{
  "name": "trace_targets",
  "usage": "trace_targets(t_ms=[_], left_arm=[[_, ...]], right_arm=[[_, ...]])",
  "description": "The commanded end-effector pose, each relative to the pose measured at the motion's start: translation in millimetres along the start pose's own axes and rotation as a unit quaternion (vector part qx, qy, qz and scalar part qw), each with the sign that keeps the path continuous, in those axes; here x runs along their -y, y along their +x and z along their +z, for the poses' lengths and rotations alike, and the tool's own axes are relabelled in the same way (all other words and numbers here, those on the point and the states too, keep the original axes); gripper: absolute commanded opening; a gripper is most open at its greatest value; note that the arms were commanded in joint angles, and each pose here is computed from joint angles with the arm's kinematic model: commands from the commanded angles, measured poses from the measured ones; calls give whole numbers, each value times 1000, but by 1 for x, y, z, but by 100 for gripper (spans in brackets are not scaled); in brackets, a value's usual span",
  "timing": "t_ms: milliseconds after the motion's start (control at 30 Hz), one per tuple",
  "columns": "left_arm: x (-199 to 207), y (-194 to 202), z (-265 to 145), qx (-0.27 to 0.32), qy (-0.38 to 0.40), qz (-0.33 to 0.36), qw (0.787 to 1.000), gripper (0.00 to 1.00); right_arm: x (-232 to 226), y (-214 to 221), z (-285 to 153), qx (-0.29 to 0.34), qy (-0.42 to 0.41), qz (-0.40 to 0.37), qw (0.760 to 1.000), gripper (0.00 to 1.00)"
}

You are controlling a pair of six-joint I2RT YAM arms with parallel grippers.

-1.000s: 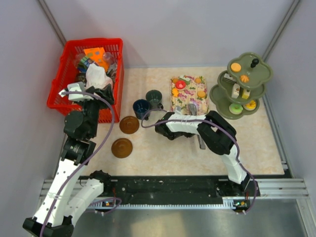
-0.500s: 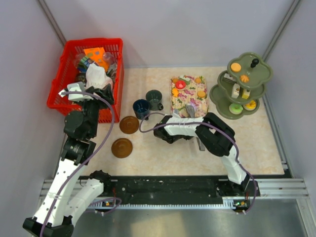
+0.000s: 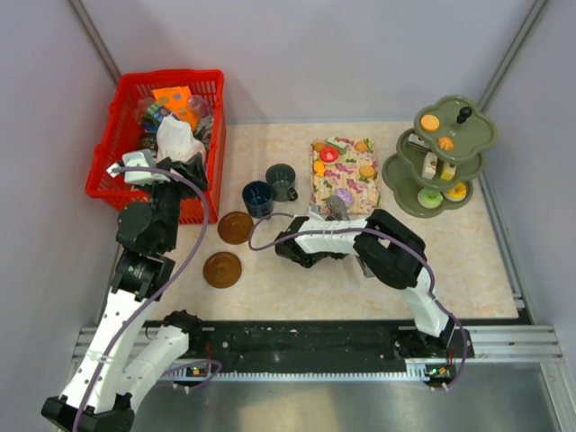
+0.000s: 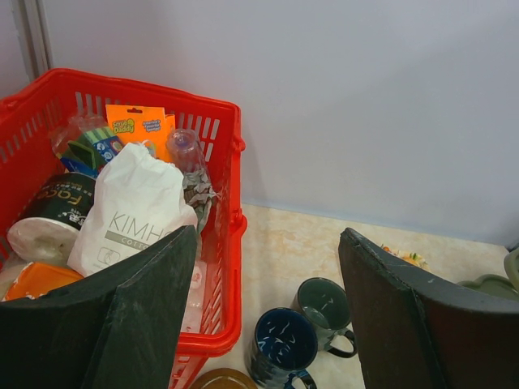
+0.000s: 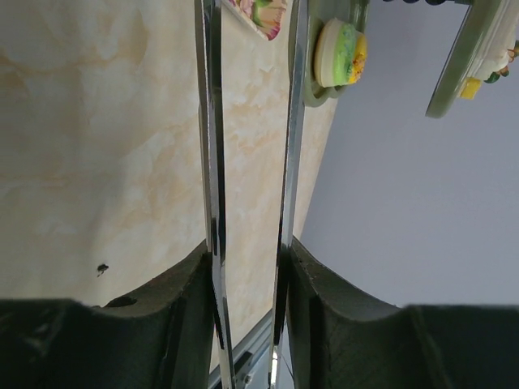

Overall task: Serve the afternoon tea
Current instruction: Adjust the dessert on the tray.

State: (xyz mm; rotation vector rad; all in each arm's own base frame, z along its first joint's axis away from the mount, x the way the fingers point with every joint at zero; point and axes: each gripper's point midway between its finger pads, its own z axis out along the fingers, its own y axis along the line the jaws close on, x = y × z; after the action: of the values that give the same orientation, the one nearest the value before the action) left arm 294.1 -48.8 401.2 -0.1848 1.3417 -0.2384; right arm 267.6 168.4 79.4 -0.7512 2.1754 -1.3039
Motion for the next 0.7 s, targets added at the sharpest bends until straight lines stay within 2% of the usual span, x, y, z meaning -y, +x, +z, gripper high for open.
trace_targets(t_ms=[0, 600, 667], left_arm=[[2, -18, -2, 32, 4, -5, 999, 76], [2, -19, -3, 35, 5, -5, 999, 76], [2, -19, -3, 34, 6, -5, 999, 76]], right_arm=[[6, -8, -11, 22, -3, 8, 1000, 36], [17, -22, -34, 49, -14, 4, 999, 39], [18, -23, -37, 52, -18, 4, 998, 43]])
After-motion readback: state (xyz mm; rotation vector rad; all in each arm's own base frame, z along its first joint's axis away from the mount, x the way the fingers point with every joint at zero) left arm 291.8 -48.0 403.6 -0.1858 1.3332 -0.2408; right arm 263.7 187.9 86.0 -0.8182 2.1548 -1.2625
